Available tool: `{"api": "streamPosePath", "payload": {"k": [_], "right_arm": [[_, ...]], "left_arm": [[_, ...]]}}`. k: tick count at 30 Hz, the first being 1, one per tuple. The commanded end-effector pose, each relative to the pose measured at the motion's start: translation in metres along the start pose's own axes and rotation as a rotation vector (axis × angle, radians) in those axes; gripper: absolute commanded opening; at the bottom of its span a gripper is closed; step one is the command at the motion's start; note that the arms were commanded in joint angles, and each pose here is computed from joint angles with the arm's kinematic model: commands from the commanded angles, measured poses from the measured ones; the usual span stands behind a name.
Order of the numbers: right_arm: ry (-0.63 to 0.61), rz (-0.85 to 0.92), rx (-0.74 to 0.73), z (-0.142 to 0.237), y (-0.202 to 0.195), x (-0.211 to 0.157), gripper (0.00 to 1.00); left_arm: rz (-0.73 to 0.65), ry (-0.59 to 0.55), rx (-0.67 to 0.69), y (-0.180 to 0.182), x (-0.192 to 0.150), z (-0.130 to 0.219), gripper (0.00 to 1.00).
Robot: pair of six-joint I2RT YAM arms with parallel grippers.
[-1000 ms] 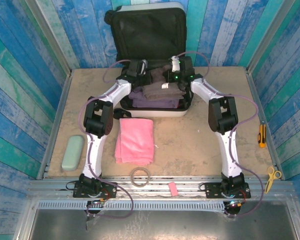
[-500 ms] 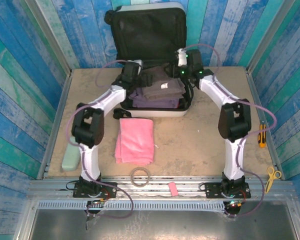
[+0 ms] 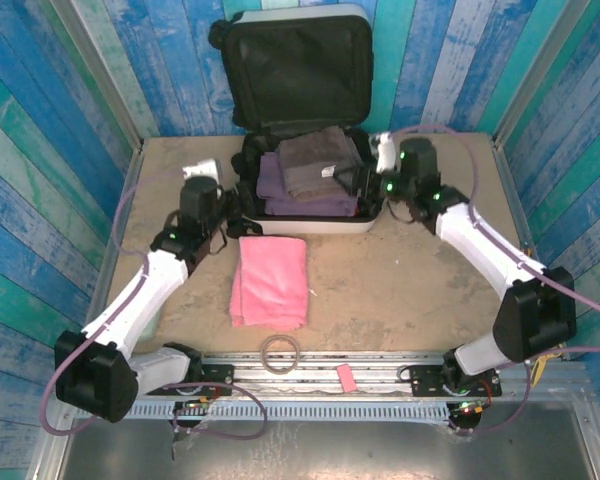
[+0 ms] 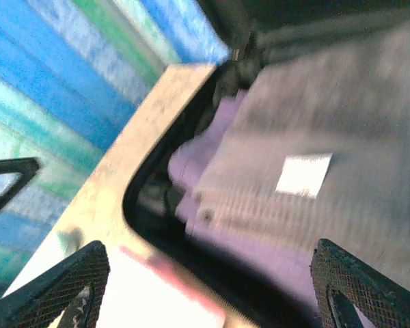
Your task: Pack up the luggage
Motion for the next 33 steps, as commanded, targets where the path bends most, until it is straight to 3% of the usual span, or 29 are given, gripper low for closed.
{"api": "streamPosePath", "payload": {"k": [1,7,16,28,33], "right_arm": [[0.045,-0.054,0.082,0.002,0.025,-0.04,0.8],[0.15,-0.125,0.183,-0.015,0.054,-0.102,0.83],[0.325,-0.179,0.144,-0.072,0.052,-0.163,0.85],[0.396,-0.206,0.143,-0.123,0.042,-0.192,0.87],[0.402,-0.198,0.182,-0.142,0.046,-0.199,0.86]], "left_arm": [[0.128,0.213,0.025,0.033,-0.058,-0.001,0.94],[0.186,0.31,0.036,0.059,-0.099,0.003,0.95],[0.187,0.47,0.106,0.082,-0.139,-0.013,0.95],[0.211,0.553,0.173,0.099,-0.165,-0.028,1.0],[0.233,0.573,0.172,0.102,-0.172,-0.029,0.85]]}}
Point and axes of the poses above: each hand's point on the last joint's axis, 136 mm out from that joint toward the fingers, its own z axis back along the fingers, its own y axis along the line the jaws close on, x = y × z, the point moved 10 cm from there along z, back along the fingers, and after that the axes turned 12 degrees about z, right-handed, at the moved point
